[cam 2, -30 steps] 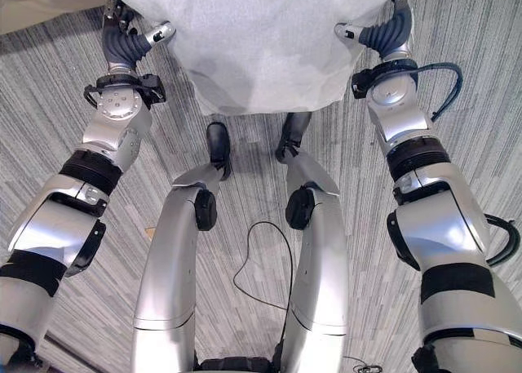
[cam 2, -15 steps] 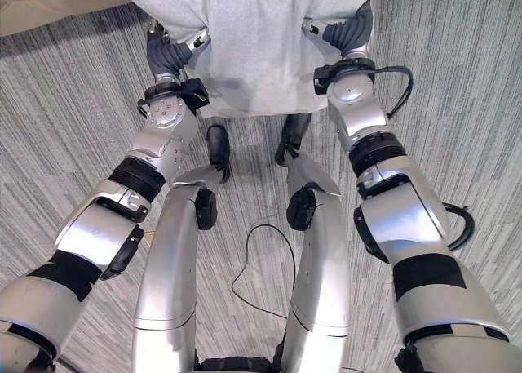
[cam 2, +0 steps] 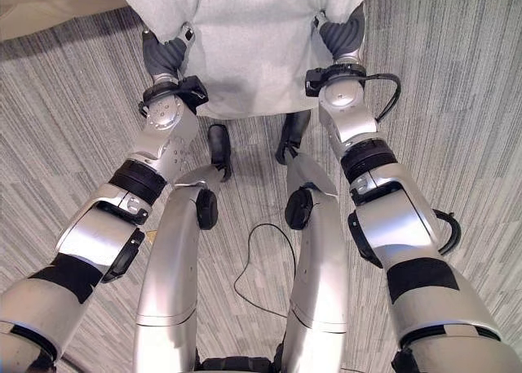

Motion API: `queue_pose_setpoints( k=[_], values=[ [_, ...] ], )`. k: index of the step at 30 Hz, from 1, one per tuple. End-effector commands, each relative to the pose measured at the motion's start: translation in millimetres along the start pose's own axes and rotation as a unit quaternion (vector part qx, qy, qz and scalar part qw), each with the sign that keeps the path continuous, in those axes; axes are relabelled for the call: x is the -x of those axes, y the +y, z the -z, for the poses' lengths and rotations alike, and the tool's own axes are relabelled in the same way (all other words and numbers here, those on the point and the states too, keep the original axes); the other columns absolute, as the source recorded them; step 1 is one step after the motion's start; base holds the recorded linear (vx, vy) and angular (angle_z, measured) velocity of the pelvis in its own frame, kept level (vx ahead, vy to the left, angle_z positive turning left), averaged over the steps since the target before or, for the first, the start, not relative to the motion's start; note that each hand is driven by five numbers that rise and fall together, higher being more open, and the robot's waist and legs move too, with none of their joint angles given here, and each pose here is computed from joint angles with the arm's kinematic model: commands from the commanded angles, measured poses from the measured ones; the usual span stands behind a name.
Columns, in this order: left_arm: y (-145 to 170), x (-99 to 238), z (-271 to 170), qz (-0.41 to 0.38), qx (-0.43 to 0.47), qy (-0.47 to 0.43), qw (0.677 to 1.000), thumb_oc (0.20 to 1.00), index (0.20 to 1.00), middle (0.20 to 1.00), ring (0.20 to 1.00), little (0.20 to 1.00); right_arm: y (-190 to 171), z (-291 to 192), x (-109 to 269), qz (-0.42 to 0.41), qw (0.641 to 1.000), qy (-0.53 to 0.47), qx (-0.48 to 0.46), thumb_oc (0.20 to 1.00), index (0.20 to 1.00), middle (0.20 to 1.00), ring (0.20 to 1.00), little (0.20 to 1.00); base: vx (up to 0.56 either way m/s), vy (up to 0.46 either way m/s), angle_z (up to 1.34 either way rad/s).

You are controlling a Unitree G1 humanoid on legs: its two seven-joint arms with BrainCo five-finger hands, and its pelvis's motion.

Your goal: Pick up all the scattered cushions and arrange them neatly on the sofa.

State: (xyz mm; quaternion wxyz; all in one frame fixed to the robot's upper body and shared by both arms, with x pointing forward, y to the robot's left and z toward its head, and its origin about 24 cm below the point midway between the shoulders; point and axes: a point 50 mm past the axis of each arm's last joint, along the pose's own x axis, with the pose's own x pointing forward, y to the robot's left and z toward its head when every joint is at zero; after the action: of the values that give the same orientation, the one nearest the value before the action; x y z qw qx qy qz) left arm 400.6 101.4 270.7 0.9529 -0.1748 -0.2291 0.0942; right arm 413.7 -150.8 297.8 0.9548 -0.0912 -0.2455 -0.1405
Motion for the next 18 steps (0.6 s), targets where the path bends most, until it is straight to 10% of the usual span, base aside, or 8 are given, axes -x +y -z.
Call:
queue_pose_setpoints(
  k=[1,18],
  values=[
    [-30.9,24.2,-15.0,0.098,0.069,-0.067,0.991,0.200,0.200,0.200,0.200,0.200,67.5,-46.3,32.1,-0.140,0.979,-0.138,-0.055,0.200,0.200,0.200,0.200,0.200,-0.11,-0.028,0.07],
    [56.2,117.5,76.4,0.077,0.061,0.067,0.993,0.200,0.200,0.200,0.200,0.200,53.6,72.1,147.7,-0.198,0.975,-0.010,-0.104,0.200,0.200,0.200,0.200,0.200,0.00,-0.047,0.07]
  ],
)
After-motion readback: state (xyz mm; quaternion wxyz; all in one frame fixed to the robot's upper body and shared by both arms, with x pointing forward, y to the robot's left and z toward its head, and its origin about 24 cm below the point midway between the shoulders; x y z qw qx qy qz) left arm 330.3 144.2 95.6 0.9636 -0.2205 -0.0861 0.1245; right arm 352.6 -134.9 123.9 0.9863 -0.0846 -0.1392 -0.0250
